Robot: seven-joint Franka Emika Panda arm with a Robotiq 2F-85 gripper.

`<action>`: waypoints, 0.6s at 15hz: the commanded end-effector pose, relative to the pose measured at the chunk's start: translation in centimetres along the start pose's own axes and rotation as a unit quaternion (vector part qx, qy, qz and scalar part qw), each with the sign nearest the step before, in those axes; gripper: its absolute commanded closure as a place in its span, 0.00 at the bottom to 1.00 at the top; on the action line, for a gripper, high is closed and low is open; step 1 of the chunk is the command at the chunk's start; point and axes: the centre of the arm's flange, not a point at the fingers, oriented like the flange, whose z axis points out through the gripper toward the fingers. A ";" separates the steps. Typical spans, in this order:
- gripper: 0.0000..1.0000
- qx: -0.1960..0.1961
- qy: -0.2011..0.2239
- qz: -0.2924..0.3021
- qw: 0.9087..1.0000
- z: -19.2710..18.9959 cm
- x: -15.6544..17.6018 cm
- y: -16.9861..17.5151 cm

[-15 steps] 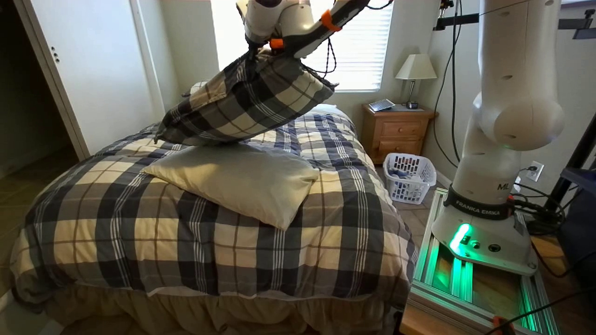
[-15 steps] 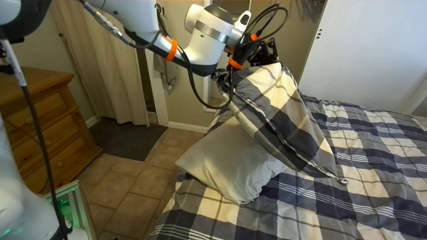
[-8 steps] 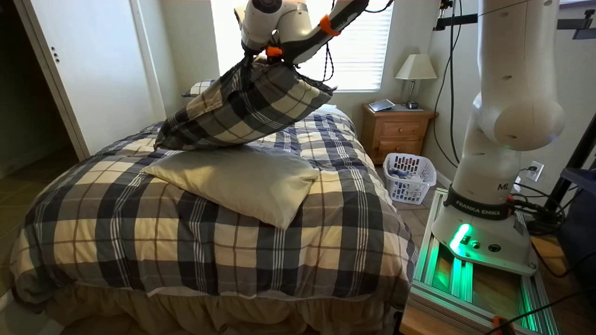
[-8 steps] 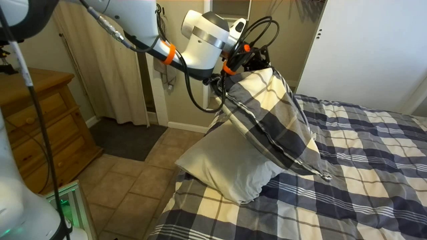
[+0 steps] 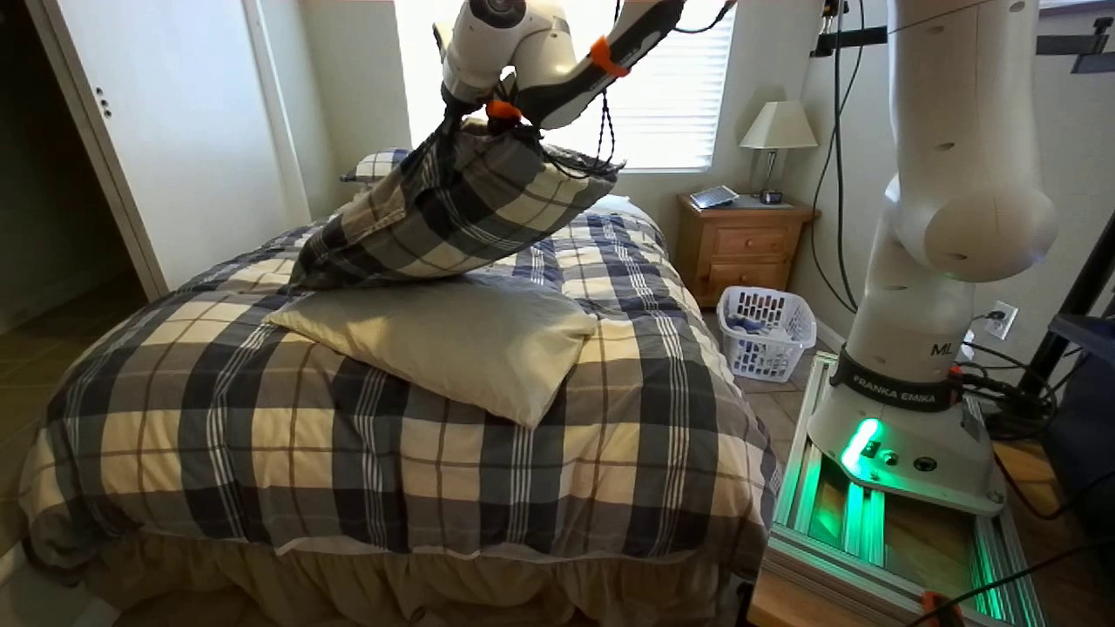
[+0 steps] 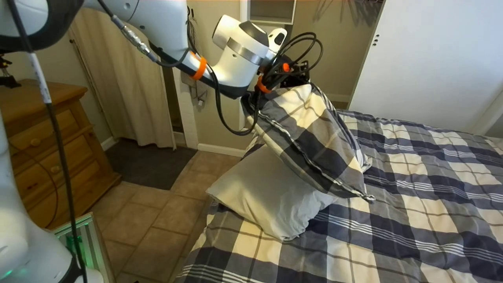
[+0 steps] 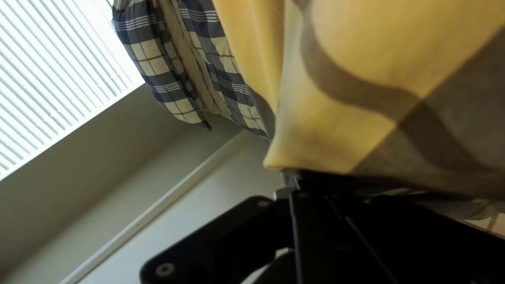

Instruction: Stack up the pillows on the bed

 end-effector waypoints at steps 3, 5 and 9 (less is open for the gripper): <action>0.72 0.052 0.000 0.028 0.998 -0.7 0.9 -0.5; 0.60 0.061 0.004 0.034 0.998 -1.1 1.4 -0.3; 0.31 0.080 0.003 0.051 0.995 -2.0 1.9 1.1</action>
